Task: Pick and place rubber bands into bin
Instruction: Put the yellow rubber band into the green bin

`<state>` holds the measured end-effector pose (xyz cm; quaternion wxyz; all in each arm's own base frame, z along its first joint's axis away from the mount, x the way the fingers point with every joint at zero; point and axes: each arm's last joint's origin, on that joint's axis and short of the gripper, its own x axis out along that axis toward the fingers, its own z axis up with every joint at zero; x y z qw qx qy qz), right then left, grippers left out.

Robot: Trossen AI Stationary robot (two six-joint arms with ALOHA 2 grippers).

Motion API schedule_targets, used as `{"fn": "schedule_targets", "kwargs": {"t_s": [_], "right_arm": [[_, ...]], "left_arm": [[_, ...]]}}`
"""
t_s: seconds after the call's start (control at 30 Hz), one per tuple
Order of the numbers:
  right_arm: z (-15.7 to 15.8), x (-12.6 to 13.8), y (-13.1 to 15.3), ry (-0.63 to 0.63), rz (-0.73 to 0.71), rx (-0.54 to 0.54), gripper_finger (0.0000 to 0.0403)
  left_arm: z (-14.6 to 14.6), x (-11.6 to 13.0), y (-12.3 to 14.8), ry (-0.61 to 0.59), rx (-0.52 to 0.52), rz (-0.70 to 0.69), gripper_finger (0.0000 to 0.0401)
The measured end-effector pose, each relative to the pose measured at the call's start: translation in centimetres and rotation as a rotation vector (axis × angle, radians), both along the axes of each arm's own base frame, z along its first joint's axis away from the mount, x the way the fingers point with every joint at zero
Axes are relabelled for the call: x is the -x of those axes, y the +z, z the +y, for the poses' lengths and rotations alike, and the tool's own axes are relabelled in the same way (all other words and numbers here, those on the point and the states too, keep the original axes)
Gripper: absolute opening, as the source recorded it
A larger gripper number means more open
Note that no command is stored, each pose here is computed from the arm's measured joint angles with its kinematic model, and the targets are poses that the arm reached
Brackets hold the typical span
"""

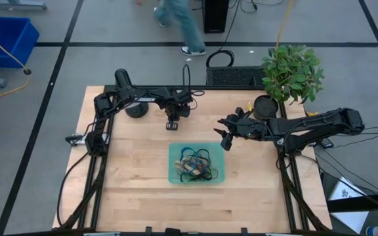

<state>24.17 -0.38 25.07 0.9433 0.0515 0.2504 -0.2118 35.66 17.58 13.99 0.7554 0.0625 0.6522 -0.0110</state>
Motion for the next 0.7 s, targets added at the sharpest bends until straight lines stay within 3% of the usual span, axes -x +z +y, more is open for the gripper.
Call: {"fn": "schedule_targets", "kwargs": {"t_s": [0.4,0.7], "right_arm": [[0.0,0.1,-0.1,0.000,0.019,0.003,0.0180],[0.0,0.1,-0.2,-0.002,0.027,0.004,0.0180]], "left_arm": [[-0.9,0.7,4.5,0.017,-0.045,-0.046,0.0001],[-3.0,2.3,11.5,0.059,-0.092,-0.225,0.0001]]}}
